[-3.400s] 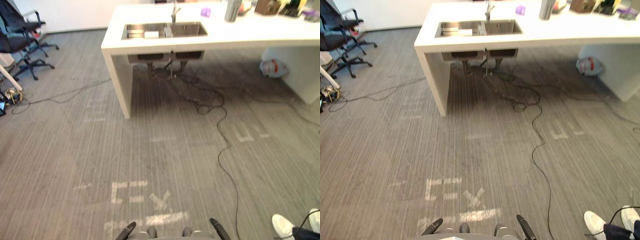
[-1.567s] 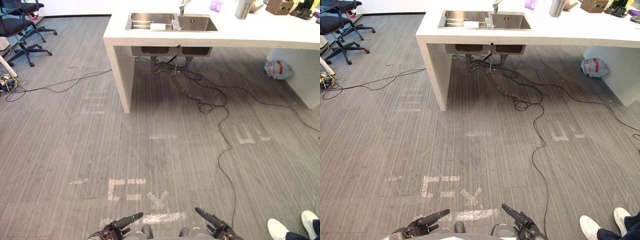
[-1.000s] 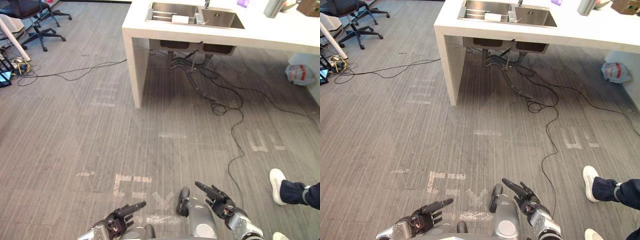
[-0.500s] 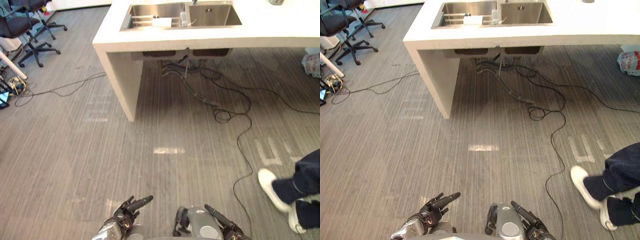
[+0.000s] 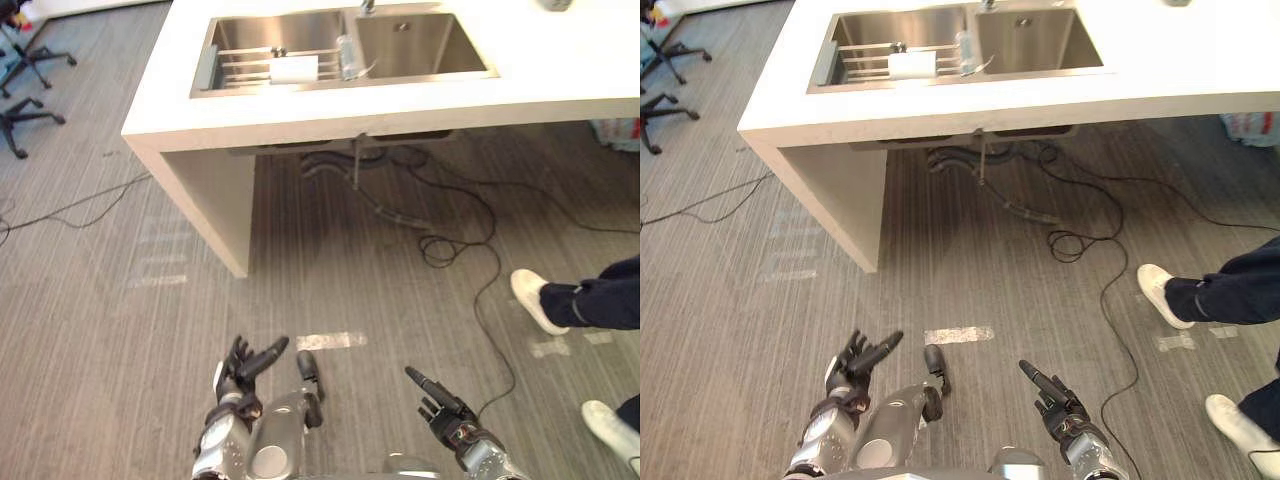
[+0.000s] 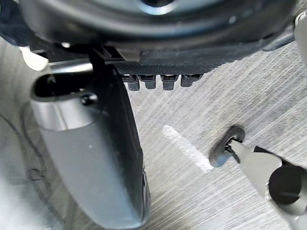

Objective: Walk over to the sink, pick up the cup, carry it to the dishwasher, place the cup inside the dishwasher, then close the dishwasher door

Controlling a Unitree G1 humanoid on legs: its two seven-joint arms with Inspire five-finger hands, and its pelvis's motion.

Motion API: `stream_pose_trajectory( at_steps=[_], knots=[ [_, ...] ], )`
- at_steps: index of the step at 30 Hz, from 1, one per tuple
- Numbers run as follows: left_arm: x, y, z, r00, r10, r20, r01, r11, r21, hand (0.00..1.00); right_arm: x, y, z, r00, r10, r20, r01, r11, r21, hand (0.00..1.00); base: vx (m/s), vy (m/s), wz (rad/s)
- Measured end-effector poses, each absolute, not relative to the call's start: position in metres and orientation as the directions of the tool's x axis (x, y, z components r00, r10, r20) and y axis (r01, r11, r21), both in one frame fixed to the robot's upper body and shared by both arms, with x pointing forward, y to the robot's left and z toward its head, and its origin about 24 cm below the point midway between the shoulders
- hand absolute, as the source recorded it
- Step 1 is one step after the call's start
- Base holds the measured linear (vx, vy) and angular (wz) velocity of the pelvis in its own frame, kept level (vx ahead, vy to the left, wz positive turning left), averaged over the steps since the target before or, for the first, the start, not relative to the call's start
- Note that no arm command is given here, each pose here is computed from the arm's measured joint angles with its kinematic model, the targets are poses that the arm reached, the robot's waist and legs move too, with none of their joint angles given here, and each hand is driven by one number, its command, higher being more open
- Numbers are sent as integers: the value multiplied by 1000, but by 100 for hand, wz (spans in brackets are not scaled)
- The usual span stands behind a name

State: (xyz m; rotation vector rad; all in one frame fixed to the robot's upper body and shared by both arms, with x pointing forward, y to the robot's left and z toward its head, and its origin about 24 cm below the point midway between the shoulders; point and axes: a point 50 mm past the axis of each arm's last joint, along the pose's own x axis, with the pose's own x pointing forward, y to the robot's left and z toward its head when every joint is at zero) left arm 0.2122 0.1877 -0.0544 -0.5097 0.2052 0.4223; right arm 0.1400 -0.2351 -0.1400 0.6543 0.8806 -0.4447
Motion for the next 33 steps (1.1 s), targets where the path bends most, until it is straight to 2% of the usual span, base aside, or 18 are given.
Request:
stream_pose_trajectory(
  at_steps=[3, 6, 9, 12, 16, 19, 21, 23, 25, 28, 30, 33],
  knots=[
    [227, 210, 11, 868, 496, 24, -427, 769, -475, 100, 127, -239, -146, 511, -99, -854, 671, 666, 325, 100, 452, 237, 5],
    [228, 229, 80, 751, 574, 327, -401, 789, -466, 100, 106, -240, -153, 453, -106, -885, 736, 605, 304, 100, 349, 135, 23],
    [220, 233, 122, 620, 608, 496, -437, 793, -425, 100, 102, -251, -150, 474, -169, -864, 770, 556, 314, 100, 363, 72, 26],
    [222, 226, 140, 564, 587, 580, -420, 809, -411, 100, 99, -255, -148, 505, -195, -841, 773, 536, 339, 100, 354, -48, 44],
    [231, 220, 152, 542, 543, 642, -364, 840, -403, 100, 91, -250, -150, 521, -183, -834, 776, 508, 373, 100, 383, -235, 70],
    [233, 220, 158, 536, 499, 681, -304, 867, -395, 100, 57, -230, -162, 451, -115, -885, 790, 513, 336, 100, 444, -412, 62],
    [231, 218, 157, 527, 525, 668, -280, 850, -447, 100, 35, -221, -168, 398, -83, -914, 812, 495, 309, 100, 458, -483, 0],
    [237, 207, 155, 568, 510, 646, -245, 854, -459, 100, 32, -227, -166, 401, -102, -911, 822, 480, 308, 100, 351, -319, -9],
    [257, 179, 162, 655, 393, 645, -143, 903, -405, 100, 31, -228, -167, 386, -98, -917, 813, 506, 289, 100, 301, -252, -1],
    [267, 159, 149, 750, 302, 588, -111, 934, -339, 100, 25, -232, -167, 361, -92, -928, 812, 519, 265, 100, 192, -160, 11],
    [268, 155, 143, 780, 270, 564, -99, 944, -315, 100, 16, -232, -167, 332, -79, -940, 829, 499, 252, 100, 196, -65, -5],
    [265, 158, 145, 778, 238, 582, -76, 954, -289, 100, 6, -233, -166, 313, -59, -948, 837, 490, 245, 100, 185, -17, -9]
  ],
)
